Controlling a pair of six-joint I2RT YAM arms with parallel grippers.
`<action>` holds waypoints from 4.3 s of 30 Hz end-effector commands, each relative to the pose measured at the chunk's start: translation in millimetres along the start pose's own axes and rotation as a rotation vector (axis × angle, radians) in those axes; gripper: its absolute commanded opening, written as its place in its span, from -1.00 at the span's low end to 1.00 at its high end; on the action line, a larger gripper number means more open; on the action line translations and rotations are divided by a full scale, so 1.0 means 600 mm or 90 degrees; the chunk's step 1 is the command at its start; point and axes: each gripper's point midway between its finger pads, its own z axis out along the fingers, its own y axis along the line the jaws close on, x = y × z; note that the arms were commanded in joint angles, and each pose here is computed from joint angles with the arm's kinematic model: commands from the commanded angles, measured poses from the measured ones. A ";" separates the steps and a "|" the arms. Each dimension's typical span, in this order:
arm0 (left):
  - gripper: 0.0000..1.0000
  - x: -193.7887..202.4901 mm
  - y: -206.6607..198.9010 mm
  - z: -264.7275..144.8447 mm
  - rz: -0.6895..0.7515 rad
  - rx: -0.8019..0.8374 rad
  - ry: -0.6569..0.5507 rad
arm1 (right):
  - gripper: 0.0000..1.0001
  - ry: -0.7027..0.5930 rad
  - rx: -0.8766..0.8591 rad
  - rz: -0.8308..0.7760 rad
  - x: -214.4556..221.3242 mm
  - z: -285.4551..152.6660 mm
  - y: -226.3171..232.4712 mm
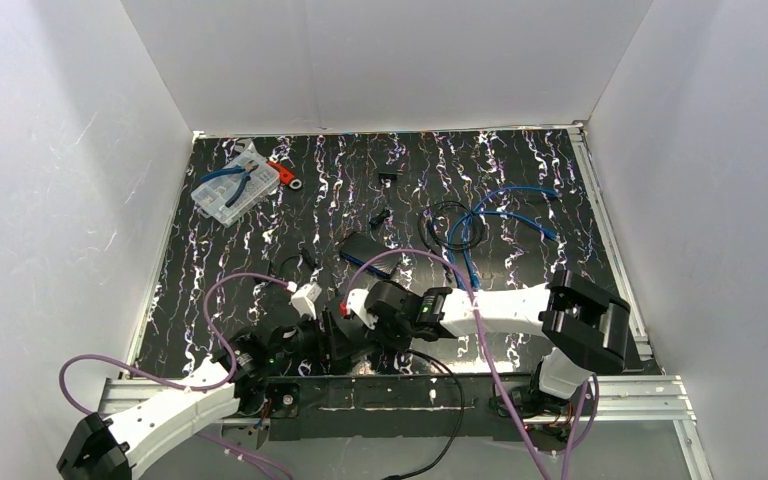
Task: Insert the plug into the switch port
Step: Insert the connector into the switch port.
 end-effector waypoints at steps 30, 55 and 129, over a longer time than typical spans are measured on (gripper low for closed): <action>0.13 0.008 0.035 -0.031 -0.006 -0.119 0.032 | -0.97 -0.037 -0.098 -0.065 -0.005 0.005 0.066; 0.12 0.011 0.037 -0.023 -0.002 -0.121 0.045 | -0.97 0.028 -0.099 -0.074 -0.005 0.006 0.061; -0.29 0.038 0.021 0.004 0.018 -0.077 0.131 | -0.97 -0.099 -0.096 -0.135 -0.119 -0.009 0.052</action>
